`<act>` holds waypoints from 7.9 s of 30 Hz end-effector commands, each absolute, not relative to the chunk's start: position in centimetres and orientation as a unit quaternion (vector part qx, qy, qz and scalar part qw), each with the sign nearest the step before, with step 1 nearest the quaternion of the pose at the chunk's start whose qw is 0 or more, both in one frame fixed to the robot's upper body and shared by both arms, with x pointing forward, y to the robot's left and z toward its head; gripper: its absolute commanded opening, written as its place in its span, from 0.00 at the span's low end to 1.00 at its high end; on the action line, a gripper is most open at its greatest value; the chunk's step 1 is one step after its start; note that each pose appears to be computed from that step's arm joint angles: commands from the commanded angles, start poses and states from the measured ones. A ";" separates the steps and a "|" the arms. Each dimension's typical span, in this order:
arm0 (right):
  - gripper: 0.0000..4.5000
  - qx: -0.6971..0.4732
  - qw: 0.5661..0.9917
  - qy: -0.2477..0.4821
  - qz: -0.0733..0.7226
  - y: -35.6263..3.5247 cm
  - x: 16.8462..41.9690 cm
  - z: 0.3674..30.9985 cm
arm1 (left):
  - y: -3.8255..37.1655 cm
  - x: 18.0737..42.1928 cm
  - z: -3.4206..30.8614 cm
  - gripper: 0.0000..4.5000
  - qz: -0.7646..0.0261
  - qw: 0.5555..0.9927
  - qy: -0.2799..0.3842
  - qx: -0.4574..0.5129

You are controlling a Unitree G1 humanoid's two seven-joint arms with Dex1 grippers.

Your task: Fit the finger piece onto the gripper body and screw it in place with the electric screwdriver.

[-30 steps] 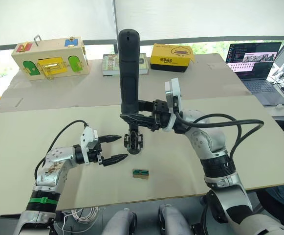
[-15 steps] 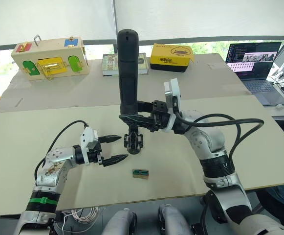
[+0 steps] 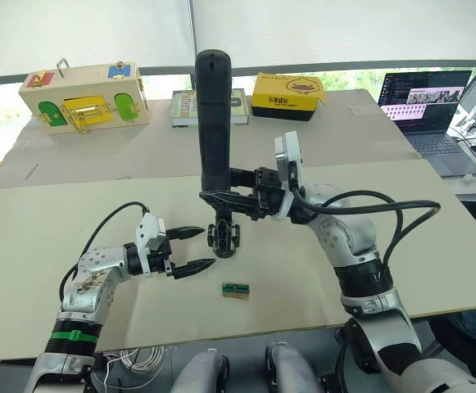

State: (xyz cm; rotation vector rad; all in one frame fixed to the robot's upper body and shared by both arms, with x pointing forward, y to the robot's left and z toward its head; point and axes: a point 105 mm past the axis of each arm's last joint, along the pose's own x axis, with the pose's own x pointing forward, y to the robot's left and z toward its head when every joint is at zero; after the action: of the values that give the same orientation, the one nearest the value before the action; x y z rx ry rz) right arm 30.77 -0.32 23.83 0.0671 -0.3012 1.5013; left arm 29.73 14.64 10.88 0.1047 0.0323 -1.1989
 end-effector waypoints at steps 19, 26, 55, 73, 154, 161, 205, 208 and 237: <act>0.43 0.020 0.711 -0.180 0.679 -0.4 30.5 25.8 | 14.4 29.7 11.3 1.00 -0.568 0.821 0.000 0.058; 0.43 0.017 0.713 -0.182 0.677 -0.5 30.5 25.9 | 14.4 29.7 11.3 1.00 -0.568 0.821 0.000 0.058; 0.43 0.016 0.710 -0.180 0.681 -0.5 30.5 25.6 | 14.2 29.8 11.0 1.00 -0.564 0.823 0.003 0.060; 0.43 0.014 0.710 -0.167 0.684 -0.2 30.3 24.7 | 13.6 30.5 9.4 1.00 -0.557 0.826 0.021 0.082; 0.43 -0.017 0.754 -0.048 0.655 0.2 31.7 17.3 | 10.2 32.9 6.6 0.51 -0.577 0.810 0.034 0.097; 0.43 -0.024 0.739 -0.068 0.670 0.0 31.0 18.2 | 10.1 32.8 6.6 0.51 -0.576 0.811 0.034 0.098; 0.43 -0.070 0.727 -0.303 0.612 -10.1 24.9 31.6 | 20.7 29.5 9.0 0.99 -0.503 0.857 0.051 0.099; 0.43 -0.095 0.773 -0.271 0.566 -13.4 24.8 30.6 | 23.0 28.3 10.0 0.99 -0.506 0.852 0.066 0.115; 0.43 -0.066 0.734 -0.269 0.620 -8.9 21.3 26.1 | 16.0 23.1 10.1 0.99 -0.642 0.753 0.053 0.136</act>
State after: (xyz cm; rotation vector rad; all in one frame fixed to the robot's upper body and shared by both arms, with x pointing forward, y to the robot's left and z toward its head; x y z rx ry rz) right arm 22.30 -9.53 25.06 -0.1101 -0.5016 1.3395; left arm 22.93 16.93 9.71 0.2689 0.1403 -1.3864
